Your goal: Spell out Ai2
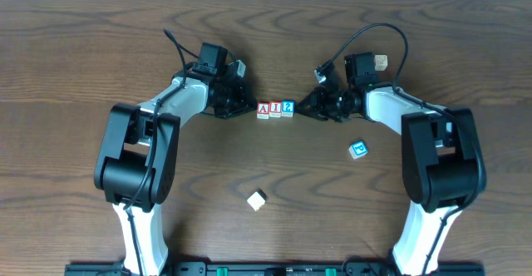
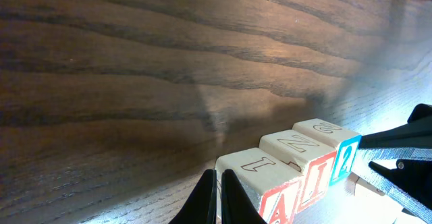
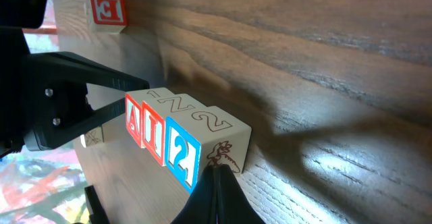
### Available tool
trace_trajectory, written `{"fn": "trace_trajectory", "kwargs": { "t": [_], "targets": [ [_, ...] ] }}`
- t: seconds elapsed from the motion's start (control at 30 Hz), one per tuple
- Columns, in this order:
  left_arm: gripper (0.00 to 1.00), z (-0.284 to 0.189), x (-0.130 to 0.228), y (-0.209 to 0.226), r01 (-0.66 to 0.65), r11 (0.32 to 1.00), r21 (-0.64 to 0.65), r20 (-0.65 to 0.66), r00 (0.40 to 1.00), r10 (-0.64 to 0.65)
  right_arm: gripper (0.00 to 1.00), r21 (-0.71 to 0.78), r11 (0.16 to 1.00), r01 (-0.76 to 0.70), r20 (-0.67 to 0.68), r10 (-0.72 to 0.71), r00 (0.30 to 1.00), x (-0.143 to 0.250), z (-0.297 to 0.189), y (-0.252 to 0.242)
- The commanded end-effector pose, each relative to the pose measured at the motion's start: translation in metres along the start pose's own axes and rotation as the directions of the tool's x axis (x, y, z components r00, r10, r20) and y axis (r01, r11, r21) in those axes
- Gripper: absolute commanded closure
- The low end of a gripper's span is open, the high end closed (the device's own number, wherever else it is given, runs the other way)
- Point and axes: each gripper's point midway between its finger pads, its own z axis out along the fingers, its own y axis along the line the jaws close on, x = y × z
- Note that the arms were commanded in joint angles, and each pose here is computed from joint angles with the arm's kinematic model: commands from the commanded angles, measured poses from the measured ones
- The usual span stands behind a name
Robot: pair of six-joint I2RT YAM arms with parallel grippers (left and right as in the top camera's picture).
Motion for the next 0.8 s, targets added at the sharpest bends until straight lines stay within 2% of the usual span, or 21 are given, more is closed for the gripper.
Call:
{"fn": "trace_trajectory", "kwargs": {
  "t": [0.0, 0.53, 0.63, 0.73, 0.77],
  "targets": [
    [0.94, 0.006, 0.006, 0.007, 0.021, 1.000, -0.010, -0.026, 0.999, -0.021, 0.99, -0.001, 1.000, -0.008, -0.024, 0.008, 1.000, 0.005, 0.007, 0.000],
    [0.94, -0.001, 0.003, 0.025, 0.042, 0.996, -0.075, -0.010, 0.999, -0.043, 0.99, 0.052, 0.998, -0.046, 0.003, 0.046, 0.999, -0.001, -0.003, -0.017],
    [0.94, -0.019, -0.010, 0.028, 0.057, 0.996, -0.063, 0.027, 0.998, -0.055, 0.98, 0.063, 0.995, -0.081, 0.008, 0.080, 0.997, -0.009, -0.018, -0.020],
    [0.94, -0.051, -0.022, 0.021, -0.004, 0.998, -0.068, 0.080, 0.997, 0.010, 0.99, 0.086, 0.995, -0.040, 0.000, 0.040, 0.999, -0.017, -0.037, -0.009],
    [0.94, -0.070, -0.028, 0.015, -0.033, 0.996, -0.080, 0.121, 0.992, 0.042, 0.99, 0.147, 0.988, -0.034, 0.009, 0.033, 0.999, -0.021, -0.050, -0.005]
  ]
}}
